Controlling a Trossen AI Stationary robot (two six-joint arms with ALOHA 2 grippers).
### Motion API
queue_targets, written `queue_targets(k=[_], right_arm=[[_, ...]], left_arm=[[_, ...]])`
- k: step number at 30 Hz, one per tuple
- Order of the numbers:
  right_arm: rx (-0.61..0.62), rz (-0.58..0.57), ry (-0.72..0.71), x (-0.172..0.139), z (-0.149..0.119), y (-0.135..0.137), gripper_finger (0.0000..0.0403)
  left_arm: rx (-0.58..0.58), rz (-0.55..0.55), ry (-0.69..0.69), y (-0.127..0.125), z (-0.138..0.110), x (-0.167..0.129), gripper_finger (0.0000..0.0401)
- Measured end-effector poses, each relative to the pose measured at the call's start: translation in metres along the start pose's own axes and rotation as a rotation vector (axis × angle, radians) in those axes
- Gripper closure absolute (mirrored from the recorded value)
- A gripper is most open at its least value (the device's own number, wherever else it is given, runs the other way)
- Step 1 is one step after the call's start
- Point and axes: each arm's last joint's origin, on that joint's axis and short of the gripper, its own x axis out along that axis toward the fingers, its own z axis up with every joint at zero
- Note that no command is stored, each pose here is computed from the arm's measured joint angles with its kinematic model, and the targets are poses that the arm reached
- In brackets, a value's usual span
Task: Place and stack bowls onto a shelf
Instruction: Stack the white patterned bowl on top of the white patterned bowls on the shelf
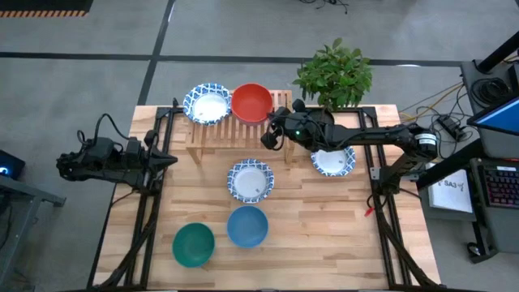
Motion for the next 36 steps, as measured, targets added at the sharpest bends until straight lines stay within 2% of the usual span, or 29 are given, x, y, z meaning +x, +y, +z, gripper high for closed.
queue_targets(k=[7,11,19,25,29,36], right_arm=[[-0.011,-0.003,-0.002,0.000,-0.002,-0.002,0.0394],[-0.024,0.025,-0.034,-0.013,0.006,0.003,0.0394],[-0.069,0.171,-0.075,-0.059,0.004,0.035,0.0394],[-0.103,0.308,-0.064,-0.094,-0.022,0.065,0.0394],[-0.080,0.379,-0.064,-0.109,-0.041,0.080,0.0394],[-0.088,0.438,-0.007,-0.122,-0.073,0.093,0.0394]], left_arm=[[0.002,0.000,-0.002,0.000,0.000,0.000,0.0401],[-0.038,0.001,0.006,0.000,-0.003,0.002,0.0401],[-0.242,0.019,0.115,0.001,-0.047,0.025,0.0401],[-0.374,-0.025,0.149,0.000,-0.072,0.036,0.0401],[-0.411,-0.032,0.135,0.000,-0.076,0.041,0.0401],[-0.443,-0.056,0.146,-0.003,-0.075,0.051,0.0401]])
